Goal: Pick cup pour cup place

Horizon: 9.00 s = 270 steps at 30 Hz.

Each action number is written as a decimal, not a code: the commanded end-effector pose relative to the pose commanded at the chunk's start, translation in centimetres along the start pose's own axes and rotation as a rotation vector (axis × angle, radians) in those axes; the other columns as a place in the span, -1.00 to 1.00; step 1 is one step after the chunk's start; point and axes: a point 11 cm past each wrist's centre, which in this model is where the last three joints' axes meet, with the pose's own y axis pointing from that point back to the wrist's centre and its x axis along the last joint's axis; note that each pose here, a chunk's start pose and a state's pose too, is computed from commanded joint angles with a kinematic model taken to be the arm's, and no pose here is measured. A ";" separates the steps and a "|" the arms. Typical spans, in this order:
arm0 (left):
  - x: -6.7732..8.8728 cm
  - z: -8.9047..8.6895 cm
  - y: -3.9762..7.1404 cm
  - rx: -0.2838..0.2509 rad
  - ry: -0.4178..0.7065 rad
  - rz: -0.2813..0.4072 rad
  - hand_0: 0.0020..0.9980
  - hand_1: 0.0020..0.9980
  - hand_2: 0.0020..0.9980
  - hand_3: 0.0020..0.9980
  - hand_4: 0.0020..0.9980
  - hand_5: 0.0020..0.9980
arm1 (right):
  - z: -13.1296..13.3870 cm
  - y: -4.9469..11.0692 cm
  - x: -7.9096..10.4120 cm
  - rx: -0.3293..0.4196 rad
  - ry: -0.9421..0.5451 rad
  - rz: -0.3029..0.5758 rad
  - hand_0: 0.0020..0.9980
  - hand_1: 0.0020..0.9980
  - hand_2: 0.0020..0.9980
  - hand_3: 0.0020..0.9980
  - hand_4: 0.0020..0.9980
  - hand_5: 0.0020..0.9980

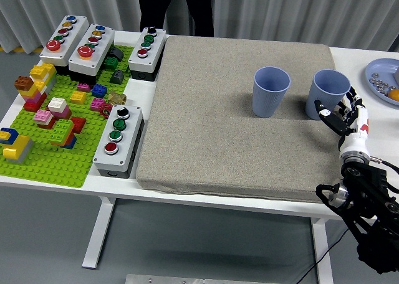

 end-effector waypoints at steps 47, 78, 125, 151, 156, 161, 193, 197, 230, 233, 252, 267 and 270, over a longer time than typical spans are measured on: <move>-0.4 0.6 0.1 -0.011 -0.006 -0.007 0.51 0.62 0.70 0.53 0.02 0.93 | -0.2 -0.6 -0.7 -0.010 0.016 -0.004 0.88 0.71 0.91 0.86 0.78 -0.28; -0.3 0.4 0.0 -0.006 -0.010 -0.005 0.51 0.62 0.70 0.53 0.02 0.93 | -0.1 -0.9 -1.0 -0.020 0.023 0.001 0.88 0.71 0.91 0.86 0.77 -0.27; -0.5 0.8 0.1 -0.014 -0.011 -0.009 0.51 0.62 0.70 0.53 0.02 0.92 | -0.5 -1.0 -1.6 -0.002 0.016 -0.008 0.64 0.31 0.12 0.31 0.50 -0.60; -0.1 0.3 0.0 -0.007 -0.008 -0.003 0.51 0.62 0.70 0.53 0.03 0.92 | -1.5 -1.0 -1.9 0.044 0.062 -0.040 0.57 0.25 0.06 0.25 0.48 -0.60; 0.0 0.3 0.0 -0.007 -0.006 -0.001 0.51 0.62 0.70 0.53 0.02 0.91 | -2.4 -1.1 -2.1 0.089 0.115 -0.070 0.57 0.24 0.06 0.25 0.47 -0.59; 0.0 0.4 0.1 -0.009 -0.005 -0.001 0.51 0.62 0.70 0.53 0.02 0.92 | -3.3 -1.3 -2.1 0.128 0.172 -0.097 0.57 0.25 0.06 0.25 0.47 -0.59; -0.1 1.0 0.1 -0.018 -0.004 -0.001 0.51 0.62 0.70 0.53 0.03 0.91 | -7.1 -2.1 -2.8 0.334 0.498 -0.202 0.59 0.25 0.06 0.24 0.42 -0.62; -0.1 1.0 0.2 -0.019 -0.004 -0.002 0.51 0.62 0.70 0.54 0.03 0.91 | -7.1 -2.1 -2.9 0.349 0.527 -0.210 0.59 0.25 0.06 0.23 0.42 -0.62; 0.1 0.8 0.1 -0.015 -0.003 0.002 0.51 0.62 0.70 0.54 0.03 0.90 | -8.2 -2.6 -2.8 0.440 0.691 -0.213 0.59 0.25 0.06 0.23 0.41 -0.61; 0.1 0.8 0.1 -0.016 -0.002 0.002 0.51 0.62 0.70 0.54 0.03 0.90 | -8.3 -2.6 -2.8 0.448 0.701 -0.211 0.59 0.25 0.06 0.23 0.41 -0.61; 0.0 1.0 0.2 -0.020 0.000 0.000 0.51 0.62 0.70 0.54 0.03 0.90 | -9.4 -2.3 -3.9 0.535 0.833 -0.229 0.59 0.25 0.06 0.22 0.41 -0.60; 0.0 1.0 0.2 -0.020 0.000 0.000 0.51 0.62 0.70 0.54 0.03 0.90 | -9.5 -2.4 -3.9 0.555 0.883 -0.227 0.59 0.25 0.06 0.22 0.40 -0.60; 0.0 1.0 0.2 -0.019 0.000 0.001 0.51 0.62 0.70 0.54 0.03 0.89 | -9.5 -2.4 -3.9 0.568 0.909 -0.230 0.59 0.25 0.06 0.22 0.40 -0.59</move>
